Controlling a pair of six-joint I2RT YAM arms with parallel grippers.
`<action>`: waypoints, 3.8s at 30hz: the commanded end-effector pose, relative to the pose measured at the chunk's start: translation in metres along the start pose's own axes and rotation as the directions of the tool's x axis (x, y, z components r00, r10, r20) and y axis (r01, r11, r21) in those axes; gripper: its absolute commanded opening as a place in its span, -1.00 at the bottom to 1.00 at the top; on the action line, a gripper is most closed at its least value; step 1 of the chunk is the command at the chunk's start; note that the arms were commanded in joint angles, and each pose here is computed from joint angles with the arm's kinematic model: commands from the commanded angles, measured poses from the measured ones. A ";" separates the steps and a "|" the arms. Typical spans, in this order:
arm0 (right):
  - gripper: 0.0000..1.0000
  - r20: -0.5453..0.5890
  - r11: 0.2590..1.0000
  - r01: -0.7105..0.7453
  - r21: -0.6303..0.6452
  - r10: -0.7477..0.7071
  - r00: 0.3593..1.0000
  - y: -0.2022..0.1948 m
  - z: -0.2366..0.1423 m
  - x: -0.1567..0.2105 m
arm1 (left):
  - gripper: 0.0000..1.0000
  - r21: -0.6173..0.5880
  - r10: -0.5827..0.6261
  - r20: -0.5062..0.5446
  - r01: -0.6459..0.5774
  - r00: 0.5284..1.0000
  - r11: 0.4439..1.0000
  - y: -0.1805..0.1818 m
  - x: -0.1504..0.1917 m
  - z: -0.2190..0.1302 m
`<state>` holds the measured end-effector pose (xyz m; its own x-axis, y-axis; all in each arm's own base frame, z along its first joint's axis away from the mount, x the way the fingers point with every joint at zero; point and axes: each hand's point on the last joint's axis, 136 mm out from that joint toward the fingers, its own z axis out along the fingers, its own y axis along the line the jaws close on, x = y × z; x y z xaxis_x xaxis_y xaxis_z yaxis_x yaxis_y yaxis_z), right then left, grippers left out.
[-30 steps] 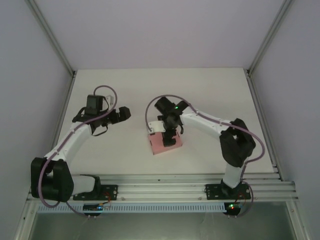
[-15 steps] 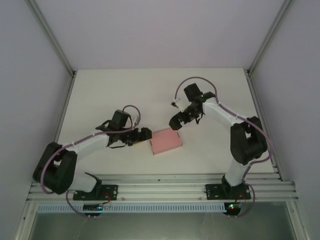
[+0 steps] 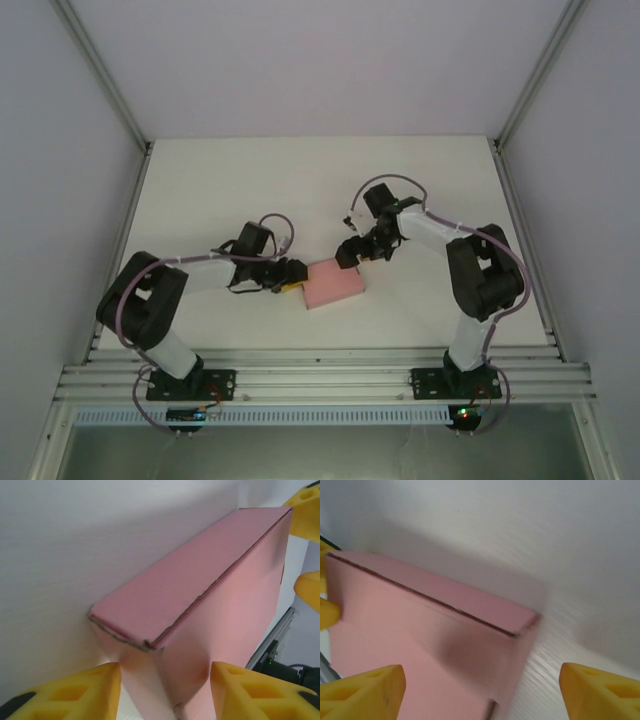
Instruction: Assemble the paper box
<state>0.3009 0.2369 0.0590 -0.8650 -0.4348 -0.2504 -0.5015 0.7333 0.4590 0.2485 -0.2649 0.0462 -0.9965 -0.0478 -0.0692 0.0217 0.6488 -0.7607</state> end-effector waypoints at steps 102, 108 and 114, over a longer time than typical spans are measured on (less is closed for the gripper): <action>1.00 0.855 0.790 -0.410 0.456 -0.261 0.447 -0.164 -0.200 0.015 | 0.99 -0.800 0.747 0.591 0.101 0.305 0.592 0.122 -0.126 -0.260; 1.00 0.797 0.828 -0.305 0.471 -0.250 0.550 -0.157 -0.179 0.020 | 0.99 -0.777 0.727 0.611 0.066 0.313 0.625 0.123 -0.135 -0.257; 0.99 0.817 0.786 -0.340 0.517 -0.335 0.469 -0.169 -0.173 0.029 | 0.99 -0.741 0.720 0.662 0.033 0.207 0.671 0.137 -0.141 -0.252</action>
<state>0.3618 0.0114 0.1141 -0.3538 -0.0016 -0.9353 -0.1062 0.9936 0.0385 0.3644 0.0304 0.1011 -0.2734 -0.0389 -0.9611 -0.1463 0.9892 0.0015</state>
